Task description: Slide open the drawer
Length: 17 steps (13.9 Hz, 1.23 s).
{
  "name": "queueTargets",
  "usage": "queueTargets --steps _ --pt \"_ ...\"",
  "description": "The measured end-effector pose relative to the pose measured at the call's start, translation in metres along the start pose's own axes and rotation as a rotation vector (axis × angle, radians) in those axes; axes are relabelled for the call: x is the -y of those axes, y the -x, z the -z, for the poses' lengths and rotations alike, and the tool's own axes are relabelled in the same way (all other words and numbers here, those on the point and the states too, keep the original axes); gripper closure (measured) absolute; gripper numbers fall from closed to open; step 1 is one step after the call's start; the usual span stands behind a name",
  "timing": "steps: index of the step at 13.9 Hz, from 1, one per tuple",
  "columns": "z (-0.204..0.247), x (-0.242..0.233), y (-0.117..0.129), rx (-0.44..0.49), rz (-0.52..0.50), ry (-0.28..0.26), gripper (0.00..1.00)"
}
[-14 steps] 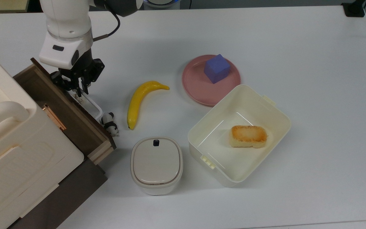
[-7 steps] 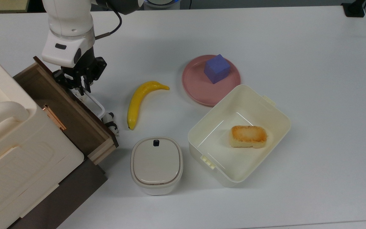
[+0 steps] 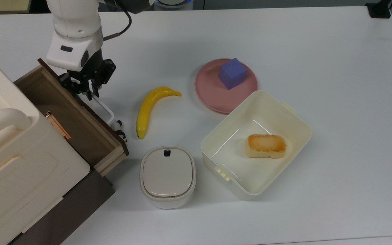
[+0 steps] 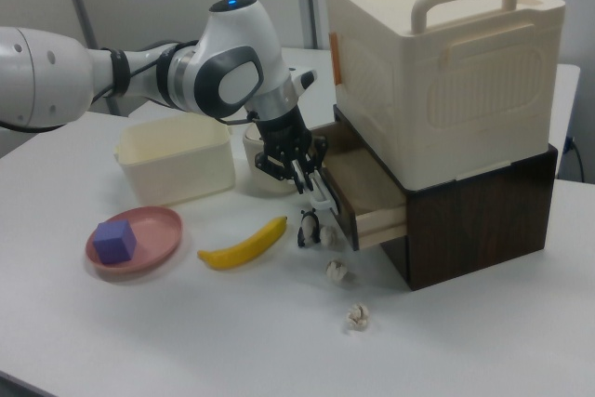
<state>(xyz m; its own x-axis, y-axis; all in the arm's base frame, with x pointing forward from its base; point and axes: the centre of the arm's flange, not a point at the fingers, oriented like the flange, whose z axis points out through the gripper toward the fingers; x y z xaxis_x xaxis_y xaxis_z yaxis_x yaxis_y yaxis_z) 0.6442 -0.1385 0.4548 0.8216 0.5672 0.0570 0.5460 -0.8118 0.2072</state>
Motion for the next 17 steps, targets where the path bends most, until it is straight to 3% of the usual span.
queueTargets --steps 17 --pt "0.01 0.019 -0.003 0.005 0.02 -0.036 0.85"
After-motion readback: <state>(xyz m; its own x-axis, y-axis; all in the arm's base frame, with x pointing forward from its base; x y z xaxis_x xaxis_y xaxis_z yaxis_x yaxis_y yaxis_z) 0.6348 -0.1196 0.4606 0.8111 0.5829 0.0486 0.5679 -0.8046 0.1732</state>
